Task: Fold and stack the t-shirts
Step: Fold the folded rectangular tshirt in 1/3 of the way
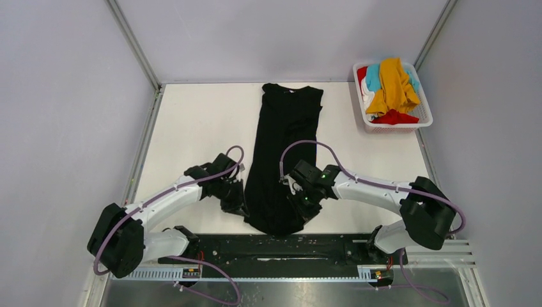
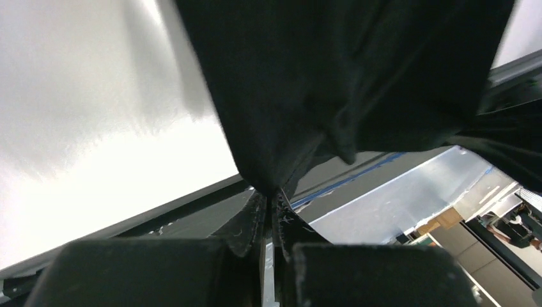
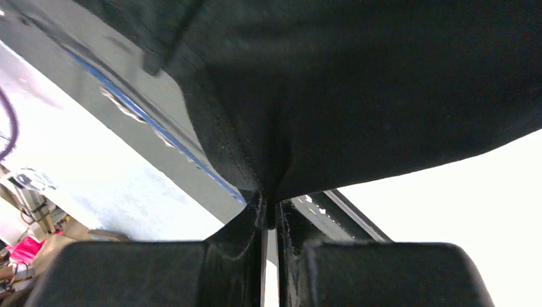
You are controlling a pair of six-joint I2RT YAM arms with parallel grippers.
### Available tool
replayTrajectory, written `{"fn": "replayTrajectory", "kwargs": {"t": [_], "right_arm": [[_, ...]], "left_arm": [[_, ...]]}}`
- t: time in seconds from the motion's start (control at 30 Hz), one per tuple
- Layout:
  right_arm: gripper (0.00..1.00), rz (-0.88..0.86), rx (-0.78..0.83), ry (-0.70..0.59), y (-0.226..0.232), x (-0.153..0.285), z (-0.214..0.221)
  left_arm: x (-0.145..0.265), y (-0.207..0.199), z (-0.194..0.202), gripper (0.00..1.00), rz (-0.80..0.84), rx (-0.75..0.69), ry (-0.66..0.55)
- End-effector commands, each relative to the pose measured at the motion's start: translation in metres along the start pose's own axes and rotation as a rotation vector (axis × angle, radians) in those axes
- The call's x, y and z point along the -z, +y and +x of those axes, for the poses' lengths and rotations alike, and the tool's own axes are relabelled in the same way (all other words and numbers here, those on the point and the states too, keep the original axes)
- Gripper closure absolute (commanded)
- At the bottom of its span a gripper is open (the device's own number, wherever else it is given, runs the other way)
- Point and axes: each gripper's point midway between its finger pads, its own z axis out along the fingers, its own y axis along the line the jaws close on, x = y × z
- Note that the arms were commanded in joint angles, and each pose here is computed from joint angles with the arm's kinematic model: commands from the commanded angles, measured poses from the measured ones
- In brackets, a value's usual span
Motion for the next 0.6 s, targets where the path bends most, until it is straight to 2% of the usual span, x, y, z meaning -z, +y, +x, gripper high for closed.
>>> {"fn": "replayTrajectory", "kwargs": {"t": [0.0, 0.17, 0.27, 0.4, 0.57], "right_arm": [[1.0, 0.012, 0.026, -0.128, 0.006, 0.033, -0.041], [1.0, 0.086, -0.036, -0.325, -0.027, 0.068, -0.098], [1.0, 0.106, -0.047, -0.392, -0.039, 0.083, -0.125], [1.0, 0.185, -0.084, -0.457, -0.07, 0.097, -0.156], [1.0, 0.215, -0.23, -0.58, -0.11, 0.122, -0.195]], "left_arm": [[0.027, -0.042, -0.04, 1.0, 0.086, -0.118, -0.128], [0.037, -0.058, -0.104, 1.0, 0.035, -0.112, -0.263], [0.045, -0.074, -0.152, 1.0, 0.058, -0.097, -0.368], [0.043, -0.081, -0.203, 1.0, 0.055, -0.028, -0.41], [0.049, -0.098, -0.264, 1.0, 0.056, -0.002, -0.489]]}}
